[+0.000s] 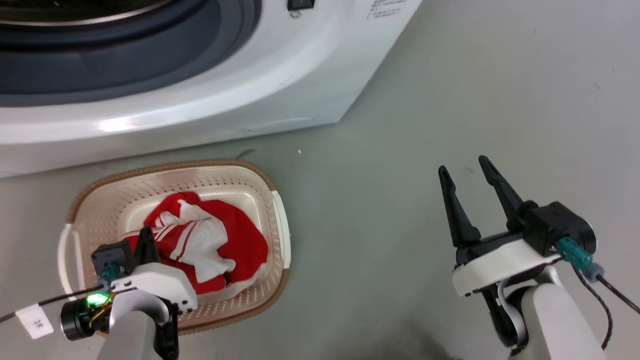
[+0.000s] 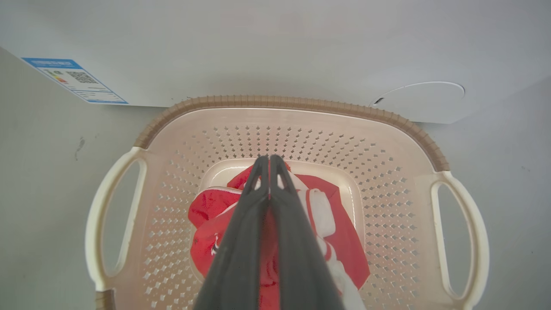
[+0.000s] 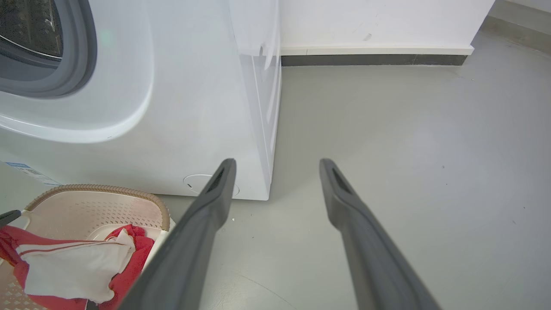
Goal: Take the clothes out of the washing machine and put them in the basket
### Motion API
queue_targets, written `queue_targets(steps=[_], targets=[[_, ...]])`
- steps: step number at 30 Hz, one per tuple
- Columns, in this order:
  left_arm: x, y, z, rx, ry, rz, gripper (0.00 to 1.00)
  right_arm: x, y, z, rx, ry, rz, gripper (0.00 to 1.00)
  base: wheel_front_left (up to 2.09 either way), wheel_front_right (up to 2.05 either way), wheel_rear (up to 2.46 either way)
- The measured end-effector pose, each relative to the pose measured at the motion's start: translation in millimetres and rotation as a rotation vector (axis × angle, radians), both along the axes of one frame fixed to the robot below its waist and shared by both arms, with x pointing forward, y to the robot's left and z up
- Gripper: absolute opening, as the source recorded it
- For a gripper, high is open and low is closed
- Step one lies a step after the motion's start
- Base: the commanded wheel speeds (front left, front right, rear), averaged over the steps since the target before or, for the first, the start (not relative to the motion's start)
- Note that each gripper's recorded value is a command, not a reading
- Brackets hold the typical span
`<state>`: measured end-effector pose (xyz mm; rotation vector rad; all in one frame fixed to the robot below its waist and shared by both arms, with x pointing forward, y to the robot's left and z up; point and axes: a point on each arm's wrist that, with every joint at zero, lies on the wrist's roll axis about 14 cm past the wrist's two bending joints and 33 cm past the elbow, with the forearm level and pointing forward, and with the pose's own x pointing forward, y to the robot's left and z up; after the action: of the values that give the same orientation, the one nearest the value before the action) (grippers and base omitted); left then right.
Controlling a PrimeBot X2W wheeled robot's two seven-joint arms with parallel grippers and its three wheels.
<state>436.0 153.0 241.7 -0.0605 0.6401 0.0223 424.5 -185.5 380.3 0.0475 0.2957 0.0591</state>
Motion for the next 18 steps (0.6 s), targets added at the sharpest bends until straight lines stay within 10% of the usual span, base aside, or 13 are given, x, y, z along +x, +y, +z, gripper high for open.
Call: queue_targets(steps=[18], targets=[[-16, -8, -134, 0.062, 0.317, -0.064, 0.00, -3, -20, -81, 0.001, 0.175, -0.046, 1.00, 0.00, 0.00, 0.00]])
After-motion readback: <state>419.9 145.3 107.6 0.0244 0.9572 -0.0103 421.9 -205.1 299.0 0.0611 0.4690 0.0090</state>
